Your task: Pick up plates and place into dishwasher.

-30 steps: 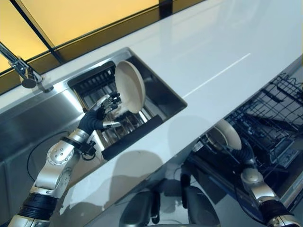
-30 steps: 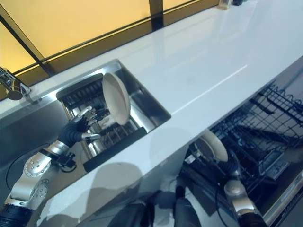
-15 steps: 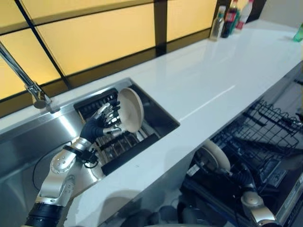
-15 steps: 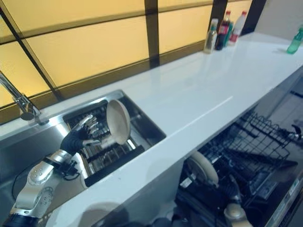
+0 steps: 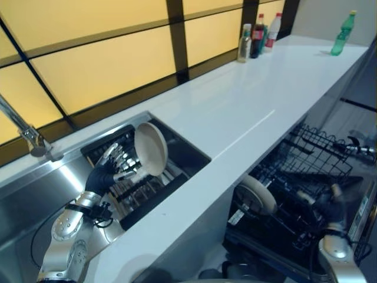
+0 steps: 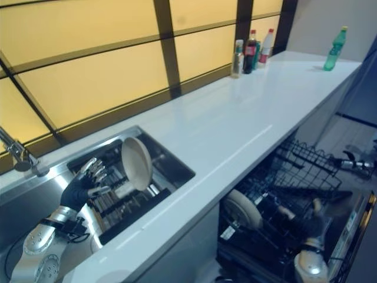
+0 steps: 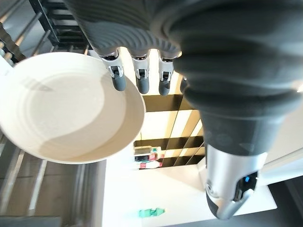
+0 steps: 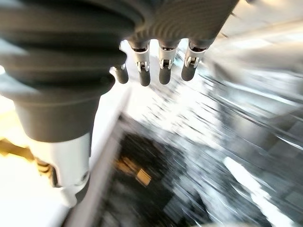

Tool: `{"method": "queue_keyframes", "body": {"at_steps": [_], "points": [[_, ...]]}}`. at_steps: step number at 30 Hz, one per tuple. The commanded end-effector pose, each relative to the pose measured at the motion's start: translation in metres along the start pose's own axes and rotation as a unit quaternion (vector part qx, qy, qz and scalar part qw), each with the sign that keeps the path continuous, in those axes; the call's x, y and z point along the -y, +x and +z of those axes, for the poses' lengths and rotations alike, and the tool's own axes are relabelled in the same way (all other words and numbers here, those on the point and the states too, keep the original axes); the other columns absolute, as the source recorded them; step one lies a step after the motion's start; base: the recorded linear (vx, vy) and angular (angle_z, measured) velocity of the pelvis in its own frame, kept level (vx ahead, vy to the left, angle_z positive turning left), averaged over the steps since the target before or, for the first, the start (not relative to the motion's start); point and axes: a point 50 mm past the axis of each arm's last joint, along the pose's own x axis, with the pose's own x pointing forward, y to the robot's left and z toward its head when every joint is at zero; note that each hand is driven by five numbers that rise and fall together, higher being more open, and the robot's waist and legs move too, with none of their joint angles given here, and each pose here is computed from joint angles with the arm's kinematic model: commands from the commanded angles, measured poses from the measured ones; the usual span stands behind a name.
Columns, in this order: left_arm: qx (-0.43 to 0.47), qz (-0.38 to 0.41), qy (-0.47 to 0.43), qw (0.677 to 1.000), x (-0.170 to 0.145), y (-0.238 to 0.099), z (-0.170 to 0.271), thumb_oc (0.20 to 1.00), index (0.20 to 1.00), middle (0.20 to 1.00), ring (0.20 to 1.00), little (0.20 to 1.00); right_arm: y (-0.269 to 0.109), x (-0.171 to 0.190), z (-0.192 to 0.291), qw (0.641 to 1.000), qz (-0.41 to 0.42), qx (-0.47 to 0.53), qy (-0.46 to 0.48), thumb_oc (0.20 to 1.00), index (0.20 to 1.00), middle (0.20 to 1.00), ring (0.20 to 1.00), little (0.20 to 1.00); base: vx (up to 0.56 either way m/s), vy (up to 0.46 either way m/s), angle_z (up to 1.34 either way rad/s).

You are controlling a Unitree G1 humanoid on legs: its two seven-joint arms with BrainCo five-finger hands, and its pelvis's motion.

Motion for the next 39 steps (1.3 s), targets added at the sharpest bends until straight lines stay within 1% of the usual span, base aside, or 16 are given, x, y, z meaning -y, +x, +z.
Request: {"method": "queue_keyframes", "body": {"at_steps": [1,5,9,12,17,24,30,34,39], "points": [[0.094,0.035,0.032,0.994,-0.013,-0.002,0.035,1.0,1.0,1.0,1.0,1.0,0.017,0.019,0.06,0.983,-0.069,0.165,0.042,1.0,1.0,1.0,1.0,1.0,-0.03,0.097,-0.03],[0.109,0.055,0.032,0.992,-0.014,-0.001,0.037,1.0,1.0,1.0,1.0,1.0,0.015,0.032,0.091,0.957,-0.117,0.251,0.089,1.0,1.0,1.0,1.0,1.0,-0.01,0.085,-0.01],[0.119,0.064,0.034,0.99,-0.013,0.003,0.039,1.0,1.0,1.0,1.0,1.0,0.008,0.033,0.117,0.929,-0.135,0.323,0.12,1.0,1.0,1.0,1.0,1.0,0.02,0.063,0.07],[0.125,0.068,0.051,0.989,-0.009,0.01,0.042,1.0,1.0,1.0,1.0,1.0,0.005,0.022,0.136,0.914,-0.11,0.368,0.131,1.0,1.0,1.0,1.0,1.0,0.04,0.048,0.12],[0.15,0.078,0.121,0.978,-0.006,0.018,0.053,1.0,1.0,1.0,1.0,1.0,0.0,-0.001,0.157,0.898,-0.02,0.419,0.13,1.0,1.0,1.0,1.0,1.0,0.03,0.03,0.23],[0.177,0.085,0.213,0.957,-0.003,0.023,0.068,1.0,1.0,1.0,1.0,1.0,-0.004,-0.014,0.161,0.895,0.047,0.426,0.122,1.0,1.0,1.0,1.0,1.0,0.03,-0.021,0.32],[0.187,0.091,0.255,0.944,-0.005,0.023,0.078,1.0,1.0,1.0,1.0,1.0,-0.006,-0.018,0.159,0.899,0.068,0.414,0.123,1.0,1.0,1.0,1.0,1.0,0.04,-0.1,0.22],[0.192,0.096,0.297,0.93,-0.004,0.024,0.082,1.0,1.0,1.0,1.0,1.0,-0.007,-0.02,0.159,0.899,0.089,0.412,0.119,1.0,1.0,1.0,1.0,1.0,0.03,-0.141,0.1],[0.208,0.123,0.398,0.885,-0.004,0.03,0.089,1.0,1.0,1.0,1.0,1.0,-0.006,-0.025,0.159,0.898,0.124,0.407,0.113,1.0,1.0,1.0,1.0,1.0,0.01,-0.174,0.04]]}}
